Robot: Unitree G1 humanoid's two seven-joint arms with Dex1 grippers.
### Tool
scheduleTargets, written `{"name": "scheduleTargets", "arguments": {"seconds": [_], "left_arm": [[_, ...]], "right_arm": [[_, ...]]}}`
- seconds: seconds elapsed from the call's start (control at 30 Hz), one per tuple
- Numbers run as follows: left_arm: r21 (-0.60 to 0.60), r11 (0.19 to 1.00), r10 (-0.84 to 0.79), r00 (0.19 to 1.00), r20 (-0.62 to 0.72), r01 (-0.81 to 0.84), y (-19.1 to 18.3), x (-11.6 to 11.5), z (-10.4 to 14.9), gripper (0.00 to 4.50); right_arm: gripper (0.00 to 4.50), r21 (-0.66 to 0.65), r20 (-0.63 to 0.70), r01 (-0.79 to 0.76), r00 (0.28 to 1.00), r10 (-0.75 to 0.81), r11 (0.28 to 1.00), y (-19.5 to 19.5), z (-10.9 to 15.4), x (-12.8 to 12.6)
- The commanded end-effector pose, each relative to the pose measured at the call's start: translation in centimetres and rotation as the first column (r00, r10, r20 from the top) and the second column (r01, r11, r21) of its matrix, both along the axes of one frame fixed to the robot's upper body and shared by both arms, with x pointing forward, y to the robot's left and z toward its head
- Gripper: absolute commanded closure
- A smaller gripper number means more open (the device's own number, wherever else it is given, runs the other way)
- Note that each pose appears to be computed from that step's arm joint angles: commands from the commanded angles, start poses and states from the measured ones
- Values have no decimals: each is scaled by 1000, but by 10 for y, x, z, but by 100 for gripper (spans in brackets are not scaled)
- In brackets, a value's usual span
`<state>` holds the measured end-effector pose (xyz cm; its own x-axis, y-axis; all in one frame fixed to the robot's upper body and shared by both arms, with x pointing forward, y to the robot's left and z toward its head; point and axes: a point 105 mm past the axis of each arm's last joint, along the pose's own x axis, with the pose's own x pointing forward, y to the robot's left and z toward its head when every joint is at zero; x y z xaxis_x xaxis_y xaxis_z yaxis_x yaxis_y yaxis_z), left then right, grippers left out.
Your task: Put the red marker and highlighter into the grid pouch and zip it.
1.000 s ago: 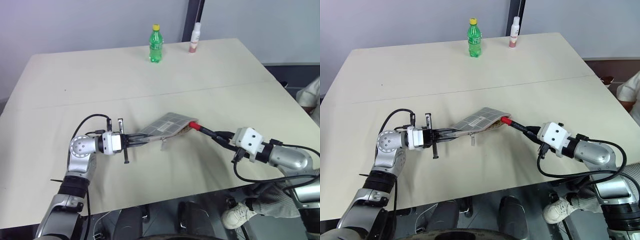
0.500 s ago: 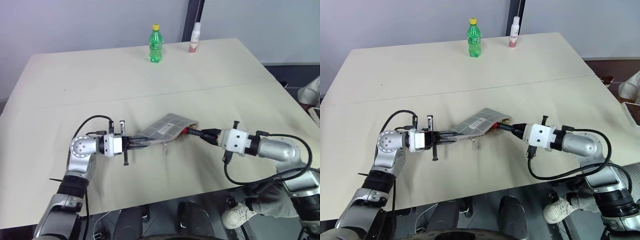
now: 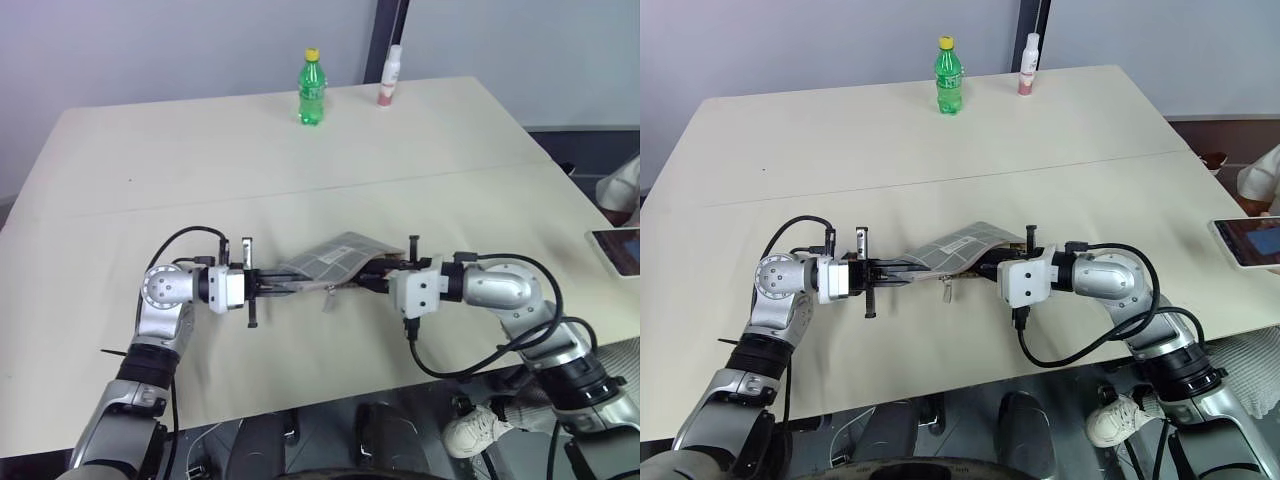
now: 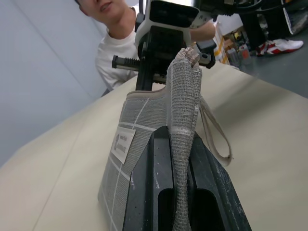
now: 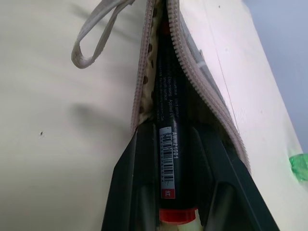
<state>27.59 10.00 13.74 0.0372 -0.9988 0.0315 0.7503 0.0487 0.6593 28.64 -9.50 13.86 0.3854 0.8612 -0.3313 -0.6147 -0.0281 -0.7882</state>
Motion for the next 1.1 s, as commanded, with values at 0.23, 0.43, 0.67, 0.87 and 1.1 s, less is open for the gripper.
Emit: {"name": "scheduleTargets", "arguments": {"seconds": [0.23,0.43,0.67,0.87,1.1], "left_arm": [[-48,999,-14,1000,18,15,-2,0,9,450],[-42,999,-15,1000,19,16,-3,-2,7,450],[-45,999,6,1000,14,-5,-1,0,4,450],[-51,998,21,1000,22,-20,-3,3,2,450],[-65,997,48,998,46,-45,-9,9,2,450]], "right_arm": [[414,22,109,-31,994,28,999,12,13,13],[265,28,89,-16,996,14,999,9,10,13],[5,101,50,91,994,-96,991,-13,34,13],[5,186,-59,175,984,-167,967,-26,50,4],[5,322,-379,385,890,-255,865,-49,44,-10]]}}
